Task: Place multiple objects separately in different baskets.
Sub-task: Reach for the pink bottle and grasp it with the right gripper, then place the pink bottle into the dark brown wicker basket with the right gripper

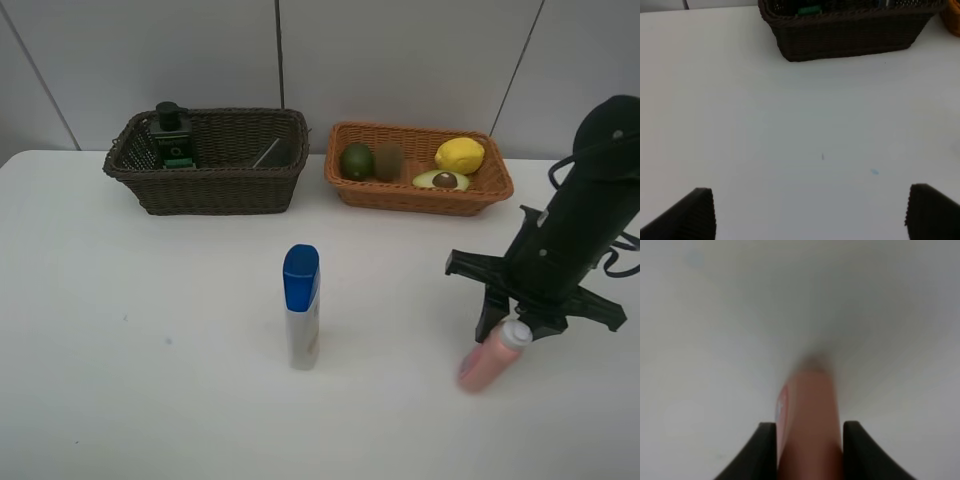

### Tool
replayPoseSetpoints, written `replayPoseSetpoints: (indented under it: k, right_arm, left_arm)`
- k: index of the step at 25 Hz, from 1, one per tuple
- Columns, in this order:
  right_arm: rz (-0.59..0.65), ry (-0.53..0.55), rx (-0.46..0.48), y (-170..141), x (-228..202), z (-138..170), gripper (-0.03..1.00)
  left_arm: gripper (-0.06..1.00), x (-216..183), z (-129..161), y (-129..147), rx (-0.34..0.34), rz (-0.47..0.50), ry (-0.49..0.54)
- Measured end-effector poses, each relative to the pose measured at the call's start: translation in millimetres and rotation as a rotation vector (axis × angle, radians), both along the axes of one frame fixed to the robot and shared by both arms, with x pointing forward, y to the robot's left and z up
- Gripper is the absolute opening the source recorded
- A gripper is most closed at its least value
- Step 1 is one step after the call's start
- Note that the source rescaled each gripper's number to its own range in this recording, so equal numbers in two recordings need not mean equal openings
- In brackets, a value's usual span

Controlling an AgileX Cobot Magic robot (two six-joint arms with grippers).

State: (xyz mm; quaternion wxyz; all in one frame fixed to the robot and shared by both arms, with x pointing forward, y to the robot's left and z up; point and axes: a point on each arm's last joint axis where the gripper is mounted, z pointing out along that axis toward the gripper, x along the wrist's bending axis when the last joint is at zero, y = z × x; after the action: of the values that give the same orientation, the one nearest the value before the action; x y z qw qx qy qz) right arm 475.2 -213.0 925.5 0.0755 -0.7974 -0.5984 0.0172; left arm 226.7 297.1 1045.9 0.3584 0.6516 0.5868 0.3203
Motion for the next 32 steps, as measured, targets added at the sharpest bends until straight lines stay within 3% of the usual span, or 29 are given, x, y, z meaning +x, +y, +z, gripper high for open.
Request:
replayPoseSetpoints:
  k: [12,24,28,32]
  right_arm:
    - [0.022,-0.12,0.056,14.7,42.3,51.6,0.0]
    - [0.002,-0.49,0.207,35.6,99.3,150.3,0.0]
    - [-0.001,-0.574,0.307,47.4,117.7,160.1,0.0]
    - [-0.007,-0.586,0.425,64.6,144.2,143.6,0.0]
  left_arm:
    - [1.0,0.0,0.0,0.0,0.0,0.0,0.0]
    - [1.0,0.0,0.0,0.0,0.0,0.0,0.0]
    - [1.0,0.0,0.0,0.0,0.0,0.0,0.0]
    - [1.0,0.0,0.0,0.0,0.0,0.0,0.0]
